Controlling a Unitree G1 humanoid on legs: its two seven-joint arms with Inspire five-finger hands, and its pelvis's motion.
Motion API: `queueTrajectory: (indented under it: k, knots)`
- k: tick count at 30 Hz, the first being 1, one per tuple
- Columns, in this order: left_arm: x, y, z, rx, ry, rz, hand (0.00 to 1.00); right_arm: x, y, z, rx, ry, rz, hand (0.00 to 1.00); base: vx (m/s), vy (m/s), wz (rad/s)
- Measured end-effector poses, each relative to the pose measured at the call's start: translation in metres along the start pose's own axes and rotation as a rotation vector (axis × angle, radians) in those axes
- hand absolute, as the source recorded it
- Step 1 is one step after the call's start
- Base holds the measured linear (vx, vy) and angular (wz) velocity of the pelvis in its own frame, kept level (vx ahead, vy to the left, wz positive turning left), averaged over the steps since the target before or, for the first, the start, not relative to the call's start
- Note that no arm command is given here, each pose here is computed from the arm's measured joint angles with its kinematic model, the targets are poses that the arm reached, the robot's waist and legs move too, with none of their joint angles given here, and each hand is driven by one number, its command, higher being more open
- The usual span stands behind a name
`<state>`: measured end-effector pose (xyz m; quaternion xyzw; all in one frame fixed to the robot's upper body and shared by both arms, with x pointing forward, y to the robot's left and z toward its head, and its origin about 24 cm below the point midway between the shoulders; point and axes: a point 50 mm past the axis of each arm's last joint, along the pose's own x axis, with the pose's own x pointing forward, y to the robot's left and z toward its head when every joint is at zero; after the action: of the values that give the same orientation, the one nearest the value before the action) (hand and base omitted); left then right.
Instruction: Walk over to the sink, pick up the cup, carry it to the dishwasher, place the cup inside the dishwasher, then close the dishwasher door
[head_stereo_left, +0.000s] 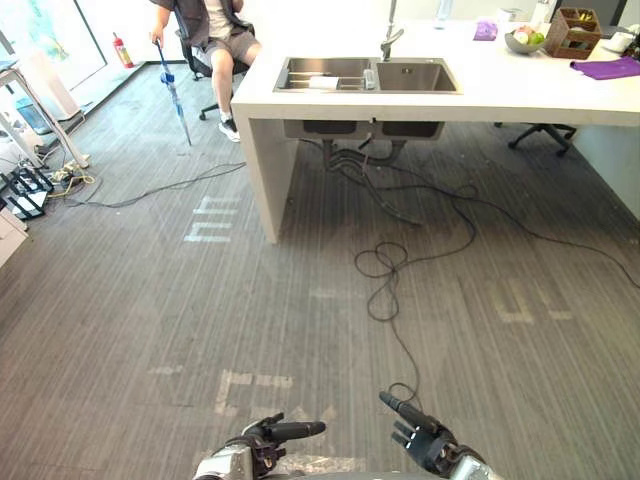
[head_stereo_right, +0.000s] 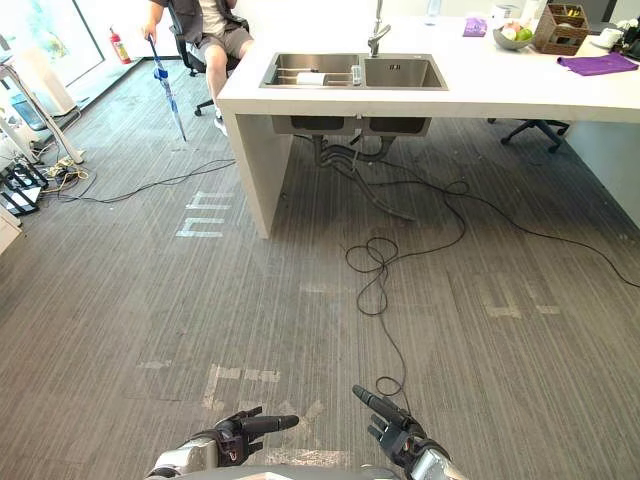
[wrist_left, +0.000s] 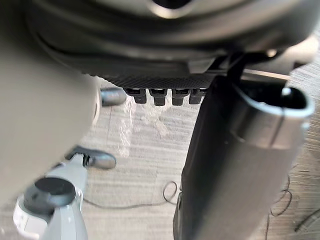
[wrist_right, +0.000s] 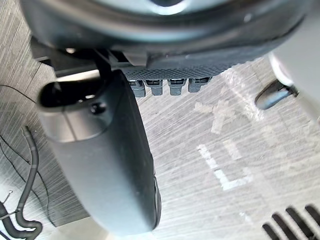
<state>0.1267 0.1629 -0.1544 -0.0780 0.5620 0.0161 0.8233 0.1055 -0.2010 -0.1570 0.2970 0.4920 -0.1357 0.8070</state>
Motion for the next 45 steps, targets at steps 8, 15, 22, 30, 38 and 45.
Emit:
queueTrajectory:
  k: [8, 15, 22, 30, 38, 45]
  knots:
    - [-0.005, 0.013, -0.004, -0.001, -0.087, 0.096, 1.00, -0.005, -0.011, -0.005, -0.089, -0.014, -0.055, 1.00, -0.06, 0.001, -0.12]
    - [-0.009, 0.027, -0.022, -0.068, -0.074, 0.162, 1.00, -0.008, -0.015, -0.014, -0.116, -0.033, -0.086, 1.00, 0.00, -0.007, -0.13]
    - [-0.009, 0.030, -0.026, -0.098, -0.091, 0.188, 1.00, -0.009, -0.018, -0.018, -0.111, -0.020, -0.087, 1.00, 0.00, -0.008, -0.07]
    - [-0.007, 0.034, -0.013, -0.091, -0.080, 0.146, 1.00, -0.003, -0.010, 0.004, -0.108, -0.020, -0.053, 1.00, -0.05, 0.016, -0.10]
    - [-0.007, 0.045, -0.005, -0.219, 0.025, 0.089, 1.00, -0.001, -0.003, 0.018, 0.065, -0.087, -0.008, 1.00, 0.12, -0.083, 0.18]
    - [-0.004, 0.034, 0.009, -0.183, 0.035, 0.047, 1.00, -0.001, -0.003, 0.019, 0.129, -0.079, -0.047, 1.00, 0.33, -0.294, 0.31]
